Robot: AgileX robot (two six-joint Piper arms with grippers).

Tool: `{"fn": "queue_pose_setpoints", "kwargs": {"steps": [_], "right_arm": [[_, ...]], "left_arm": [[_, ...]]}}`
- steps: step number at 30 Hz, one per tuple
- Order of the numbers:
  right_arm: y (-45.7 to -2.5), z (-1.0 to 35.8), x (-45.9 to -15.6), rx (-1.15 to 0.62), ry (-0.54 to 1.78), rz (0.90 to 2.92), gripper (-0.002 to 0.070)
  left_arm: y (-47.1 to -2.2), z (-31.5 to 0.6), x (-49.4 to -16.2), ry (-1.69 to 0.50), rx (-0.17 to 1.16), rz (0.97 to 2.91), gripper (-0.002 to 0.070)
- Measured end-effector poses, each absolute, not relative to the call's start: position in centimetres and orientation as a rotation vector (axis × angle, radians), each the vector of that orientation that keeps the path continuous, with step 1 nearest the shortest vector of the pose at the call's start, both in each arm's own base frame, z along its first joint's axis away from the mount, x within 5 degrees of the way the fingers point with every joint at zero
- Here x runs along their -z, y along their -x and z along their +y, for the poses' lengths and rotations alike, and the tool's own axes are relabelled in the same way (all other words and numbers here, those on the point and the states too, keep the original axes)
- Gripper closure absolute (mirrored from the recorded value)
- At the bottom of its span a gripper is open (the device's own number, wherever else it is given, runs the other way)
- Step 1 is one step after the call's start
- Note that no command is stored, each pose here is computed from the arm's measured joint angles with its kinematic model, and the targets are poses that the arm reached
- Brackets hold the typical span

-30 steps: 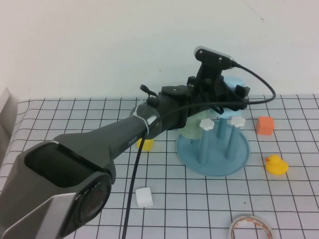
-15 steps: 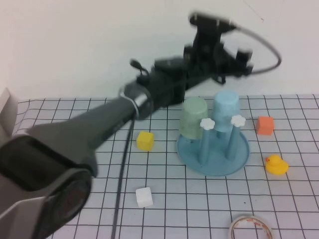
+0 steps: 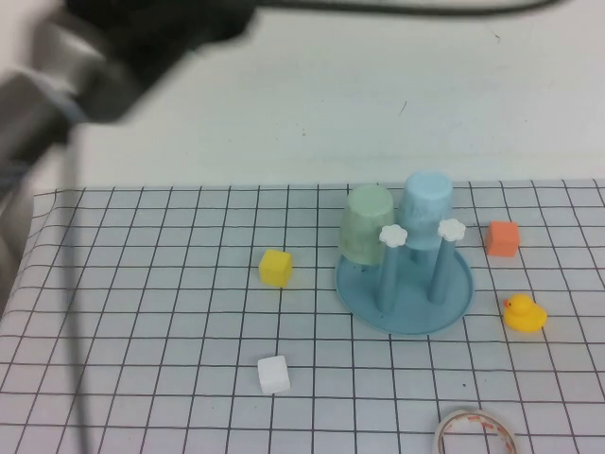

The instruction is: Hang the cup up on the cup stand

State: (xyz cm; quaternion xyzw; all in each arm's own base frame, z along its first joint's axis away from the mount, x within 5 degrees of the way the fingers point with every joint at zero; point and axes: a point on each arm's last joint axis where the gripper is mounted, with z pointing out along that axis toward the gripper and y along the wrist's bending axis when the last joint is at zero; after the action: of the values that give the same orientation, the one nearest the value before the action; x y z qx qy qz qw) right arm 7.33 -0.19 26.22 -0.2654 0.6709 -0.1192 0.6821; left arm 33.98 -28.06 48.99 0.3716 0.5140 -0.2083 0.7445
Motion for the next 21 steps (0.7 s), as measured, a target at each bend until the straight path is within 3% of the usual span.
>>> {"fn": "queue_pose_setpoints", "kwargs": {"steps": [6, 12, 21], "right_arm": [[-7.3, -0.1, -26.2, 0.254, 0.596, 1.501, 0.0678], [-7.1, 0.8, -26.5, 0.17, 0.659, 1.441, 0.0678], [-6.4, 2.3, -26.8, 0.037, 0.76, 1.338, 0.0678]], "left_arm": [[-27.8, -23.8, -55.9, -0.832, 0.398, 0.981, 0.0672], [-21.8, -19.6, -59.9, -0.887, 0.367, 0.97, 0.0675], [-15.4, -13.8, -61.9, -0.933, 0.24, 1.105, 0.0675]]}}
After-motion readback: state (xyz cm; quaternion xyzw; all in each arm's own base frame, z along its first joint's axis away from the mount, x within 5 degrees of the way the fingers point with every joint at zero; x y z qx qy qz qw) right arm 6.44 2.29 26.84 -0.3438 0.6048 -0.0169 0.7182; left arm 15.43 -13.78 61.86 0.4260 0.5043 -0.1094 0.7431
